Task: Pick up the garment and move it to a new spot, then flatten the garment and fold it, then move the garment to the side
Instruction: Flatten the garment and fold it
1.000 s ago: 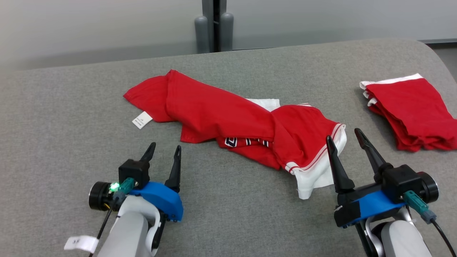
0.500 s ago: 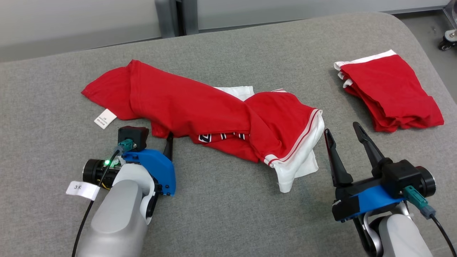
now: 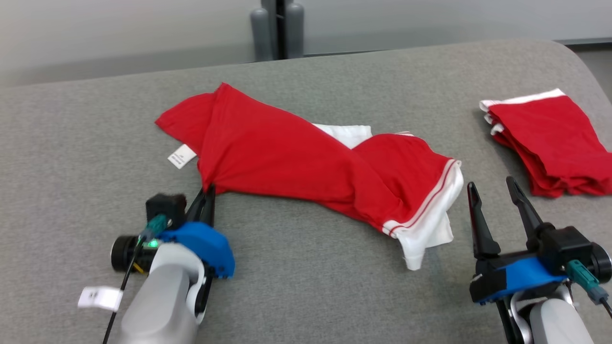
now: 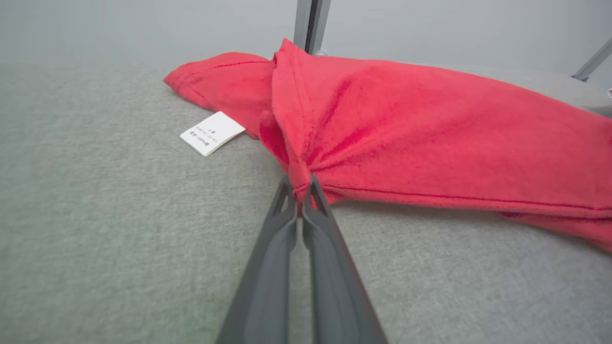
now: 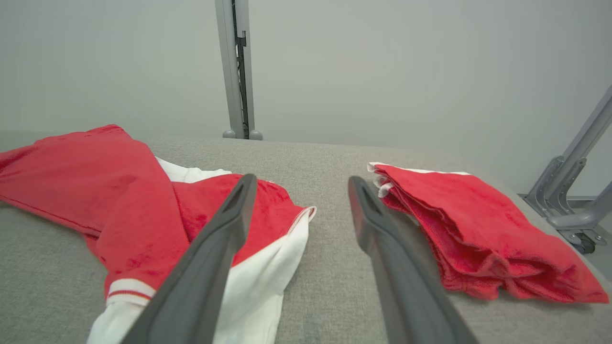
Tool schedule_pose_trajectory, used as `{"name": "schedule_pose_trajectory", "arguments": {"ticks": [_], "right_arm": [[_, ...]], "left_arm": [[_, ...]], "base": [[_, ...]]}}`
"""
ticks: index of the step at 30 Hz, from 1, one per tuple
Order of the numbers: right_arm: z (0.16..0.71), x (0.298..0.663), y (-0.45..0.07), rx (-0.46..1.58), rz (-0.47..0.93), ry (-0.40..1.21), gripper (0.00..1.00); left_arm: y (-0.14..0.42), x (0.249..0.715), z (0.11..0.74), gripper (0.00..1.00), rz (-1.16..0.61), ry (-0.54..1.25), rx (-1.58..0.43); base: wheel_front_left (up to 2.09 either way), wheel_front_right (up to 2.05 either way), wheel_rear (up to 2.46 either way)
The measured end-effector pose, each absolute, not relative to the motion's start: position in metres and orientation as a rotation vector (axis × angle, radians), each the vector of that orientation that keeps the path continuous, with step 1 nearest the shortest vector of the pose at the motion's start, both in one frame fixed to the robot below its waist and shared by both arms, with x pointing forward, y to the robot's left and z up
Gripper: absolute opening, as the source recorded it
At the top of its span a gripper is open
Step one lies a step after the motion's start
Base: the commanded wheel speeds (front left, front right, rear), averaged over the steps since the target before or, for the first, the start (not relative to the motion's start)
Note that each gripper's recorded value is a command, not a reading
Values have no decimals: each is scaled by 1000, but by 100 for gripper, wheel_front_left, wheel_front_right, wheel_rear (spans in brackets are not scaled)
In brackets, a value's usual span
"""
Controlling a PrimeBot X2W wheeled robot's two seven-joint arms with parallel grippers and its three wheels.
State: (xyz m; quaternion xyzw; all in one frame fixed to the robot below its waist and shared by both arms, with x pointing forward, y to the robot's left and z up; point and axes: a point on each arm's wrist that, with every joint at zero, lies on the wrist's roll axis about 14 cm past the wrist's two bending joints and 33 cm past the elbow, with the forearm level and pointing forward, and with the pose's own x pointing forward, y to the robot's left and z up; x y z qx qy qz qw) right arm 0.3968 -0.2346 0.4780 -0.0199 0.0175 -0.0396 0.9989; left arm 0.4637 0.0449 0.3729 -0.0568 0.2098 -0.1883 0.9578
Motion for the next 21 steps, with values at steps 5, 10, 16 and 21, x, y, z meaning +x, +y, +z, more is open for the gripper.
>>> {"name": "schedule_pose_trajectory", "arguments": {"ticks": [5, 10, 16, 21], "right_arm": [[471, 392, -232, -29, -76, 55, 100], [470, 389, -233, -26, -81, 58, 100], [475, 387, -236, -24, -92, 45, 100], [480, 387, -232, -22, -79, 27, 100]], "left_arm": [[91, 433, 363, 0, -260, 431, -159], [114, 405, 357, 0, -197, 459, -200], [113, 389, 361, 100, -189, 480, -272], [115, 397, 390, 100, -181, 369, -283]], "base": [[0, 0, 0], [0, 0, 0], [0, 0, 0], [0, 0, 0]]}}
